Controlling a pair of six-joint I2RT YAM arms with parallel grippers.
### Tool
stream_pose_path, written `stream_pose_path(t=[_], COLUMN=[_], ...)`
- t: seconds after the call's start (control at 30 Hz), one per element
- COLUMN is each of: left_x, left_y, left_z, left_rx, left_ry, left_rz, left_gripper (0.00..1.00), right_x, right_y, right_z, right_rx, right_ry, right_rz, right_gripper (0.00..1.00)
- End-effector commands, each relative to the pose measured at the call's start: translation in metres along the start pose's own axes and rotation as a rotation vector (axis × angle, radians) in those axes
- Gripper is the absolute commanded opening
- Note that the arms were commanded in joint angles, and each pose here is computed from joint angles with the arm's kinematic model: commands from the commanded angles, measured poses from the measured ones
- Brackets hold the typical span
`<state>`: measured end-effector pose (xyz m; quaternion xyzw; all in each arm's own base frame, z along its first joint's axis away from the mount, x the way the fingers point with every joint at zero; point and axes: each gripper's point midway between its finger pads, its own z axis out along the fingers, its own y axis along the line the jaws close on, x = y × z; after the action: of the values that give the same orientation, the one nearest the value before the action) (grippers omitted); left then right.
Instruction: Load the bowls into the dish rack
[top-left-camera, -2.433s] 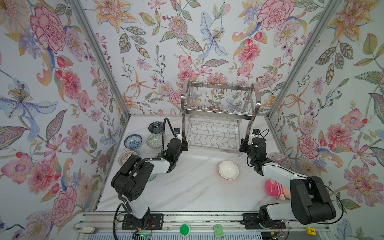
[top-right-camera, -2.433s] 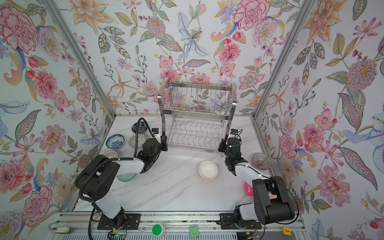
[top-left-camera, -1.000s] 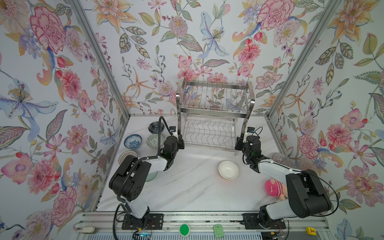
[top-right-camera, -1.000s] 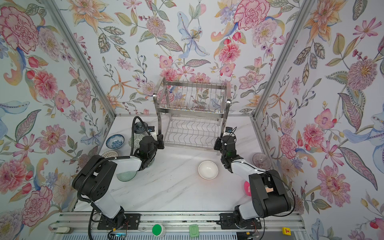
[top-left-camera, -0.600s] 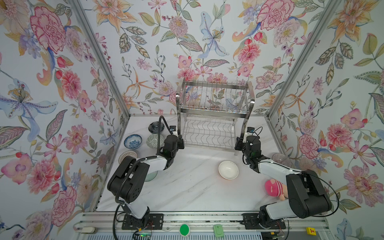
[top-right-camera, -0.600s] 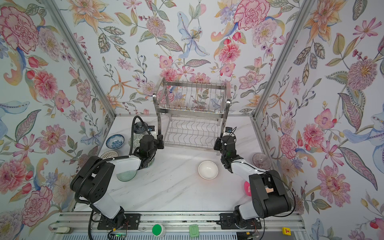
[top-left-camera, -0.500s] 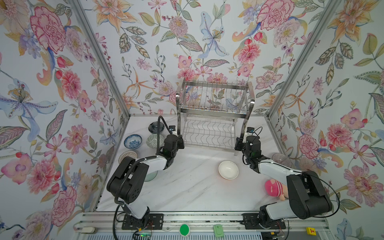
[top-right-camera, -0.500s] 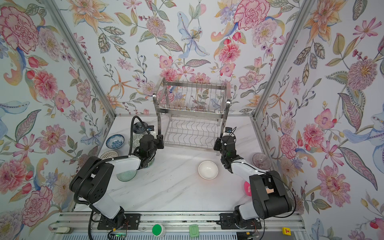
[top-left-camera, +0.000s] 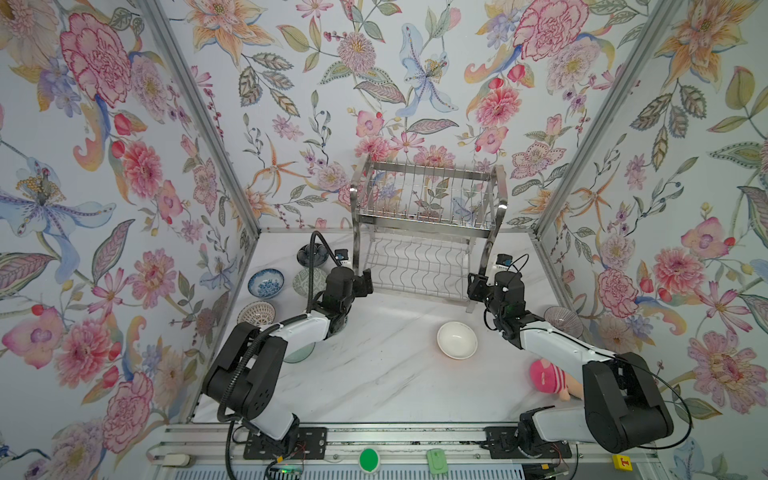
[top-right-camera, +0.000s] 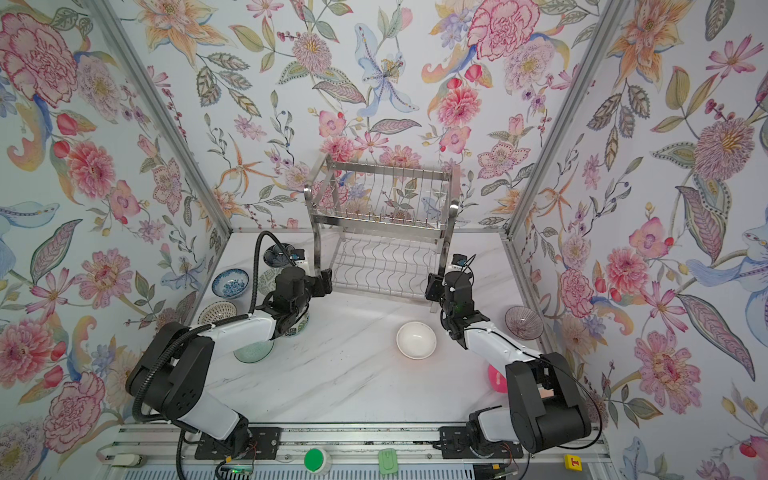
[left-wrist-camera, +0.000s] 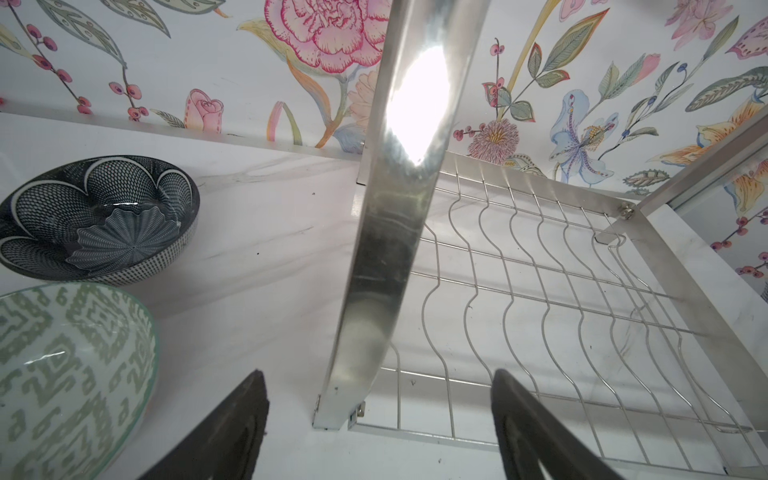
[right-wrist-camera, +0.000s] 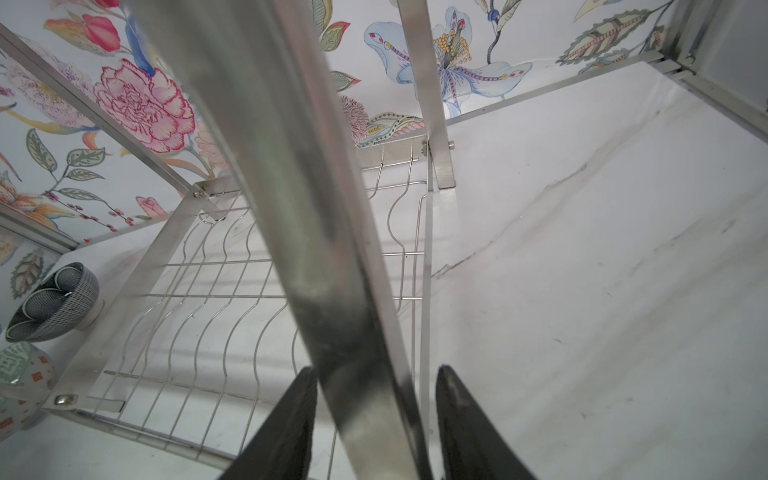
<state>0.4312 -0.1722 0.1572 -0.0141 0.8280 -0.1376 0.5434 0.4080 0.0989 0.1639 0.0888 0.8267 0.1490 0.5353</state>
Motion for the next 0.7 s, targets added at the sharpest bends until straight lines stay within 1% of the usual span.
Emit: stream_pose_path(t=[0.0, 0.3, 0.47, 0.67], left_x=[-0.020, -0.020, -0.017, -0.019], left_y=[0.000, 0.006, 0.006, -0.002], left_z=[-0.013, -0.031, -0.042, -0.057], left_rx=[0.000, -0.019, -0.004, 0.031], left_ry=[-0.046, -0.031, -0.018, -0.047], left_rz=[-0.019, -0.024, -0.036, -0.055], left_gripper=[0.99, 0.99, 0.99, 0.99], right_x=[0.007, 0.002, 0.005, 0.007], right_y=[0.001, 0.003, -0.001, -0.007], right_z=[-0.006, -0.019, -0.029, -0.044], right_rx=[-0.007, -0.014, -0.001, 0.021], right_ry=[0.023, 0.021, 0.041, 0.054], right_rz=[0.006, -0.003, -0.033, -0.062], right_gripper=[0.56, 0.67, 0.71, 0.80])
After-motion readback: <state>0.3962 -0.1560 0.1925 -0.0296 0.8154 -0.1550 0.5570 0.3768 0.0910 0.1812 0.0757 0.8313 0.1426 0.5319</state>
